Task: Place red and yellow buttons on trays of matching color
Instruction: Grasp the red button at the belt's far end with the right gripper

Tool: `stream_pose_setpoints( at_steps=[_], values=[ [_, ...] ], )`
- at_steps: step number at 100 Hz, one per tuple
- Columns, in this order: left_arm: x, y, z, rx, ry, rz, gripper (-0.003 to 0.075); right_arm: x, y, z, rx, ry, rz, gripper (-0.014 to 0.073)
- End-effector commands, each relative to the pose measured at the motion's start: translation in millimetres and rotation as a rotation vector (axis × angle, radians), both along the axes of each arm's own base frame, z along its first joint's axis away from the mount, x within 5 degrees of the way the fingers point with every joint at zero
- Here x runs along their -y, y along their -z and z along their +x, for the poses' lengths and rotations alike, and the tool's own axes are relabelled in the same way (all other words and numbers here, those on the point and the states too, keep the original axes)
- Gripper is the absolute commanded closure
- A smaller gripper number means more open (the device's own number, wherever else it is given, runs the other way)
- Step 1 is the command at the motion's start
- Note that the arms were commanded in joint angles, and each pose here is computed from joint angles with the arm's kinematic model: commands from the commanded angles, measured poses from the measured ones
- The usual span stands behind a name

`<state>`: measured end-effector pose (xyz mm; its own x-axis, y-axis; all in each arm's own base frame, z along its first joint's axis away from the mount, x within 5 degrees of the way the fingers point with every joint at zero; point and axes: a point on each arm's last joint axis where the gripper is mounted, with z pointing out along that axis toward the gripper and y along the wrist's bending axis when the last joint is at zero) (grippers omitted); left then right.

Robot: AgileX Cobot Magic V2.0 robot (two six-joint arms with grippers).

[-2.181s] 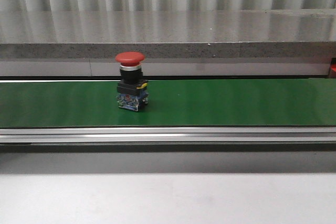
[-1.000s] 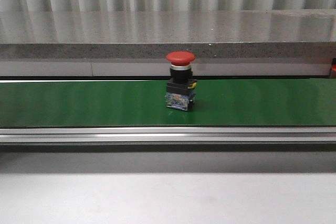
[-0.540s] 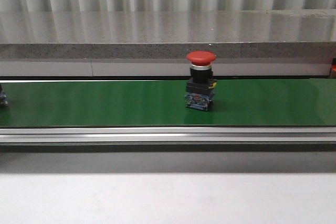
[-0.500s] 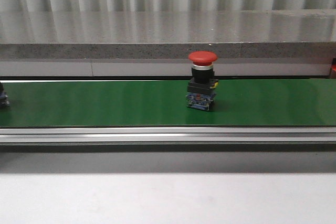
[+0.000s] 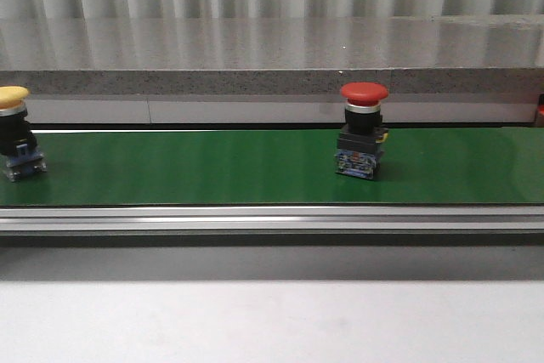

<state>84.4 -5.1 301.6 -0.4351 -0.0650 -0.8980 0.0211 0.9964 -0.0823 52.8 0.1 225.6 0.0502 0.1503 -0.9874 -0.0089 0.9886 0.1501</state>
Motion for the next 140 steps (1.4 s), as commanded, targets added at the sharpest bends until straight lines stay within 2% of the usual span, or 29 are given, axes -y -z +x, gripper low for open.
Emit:
stream_pose_setpoints(
  at_steps=[1, 28, 35, 47, 70, 104, 109, 116, 121, 133, 140],
  values=[
    [1, -15, 2, 0.103, 0.009, -0.016, 0.0740, 0, -36, -2, 0.030, 0.003, 0.004, 0.0662],
    [1, -15, 3, 0.105, 0.009, -0.016, 0.0740, 0, -100, 13, -0.441, 0.004, 0.005, 0.0662],
    [1, -15, 3, 0.105, 0.009, -0.016, 0.0740, 0, -118, 21, -0.525, 0.005, 0.005, 0.0662],
    [1, -15, 2, 0.103, 0.009, -0.016, 0.0740, 0, -141, 39, -0.592, 0.005, 0.005, 0.0662],
    [1, -15, 2, 0.103, 0.009, -0.016, 0.0740, 0, -137, 69, -0.673, 0.005, 0.005, 0.0662],
    [1, -15, 2, 0.103, 0.009, -0.016, 0.0740, 0, -127, 80, -0.771, 0.004, 0.002, 0.0649],
    [1, -15, 2, 0.103, 0.009, -0.016, 0.0740, 0, -126, 80, -0.776, 0.004, 0.002, 0.0614],
    [1, -15, 2, 0.103, 0.009, -0.016, 0.0740, 0, -126, 79, -0.780, 0.004, 0.002, 0.0520],
    [1, -15, 2, 0.103, 0.009, -0.016, 0.0740, 0, -126, 79, -0.783, 0.004, 0.002, 0.0426],
    [1, -15, 2, 0.103, 0.009, -0.016, 0.0740, 0, -126, 79, -0.788, 0.004, 0.002, 0.0118],
    [1, -15, 2, 0.103, 0.009, -0.016, 0.0740, 0, -126, 79, -0.788, 0.004, 0.002, -0.0018]
  ],
)
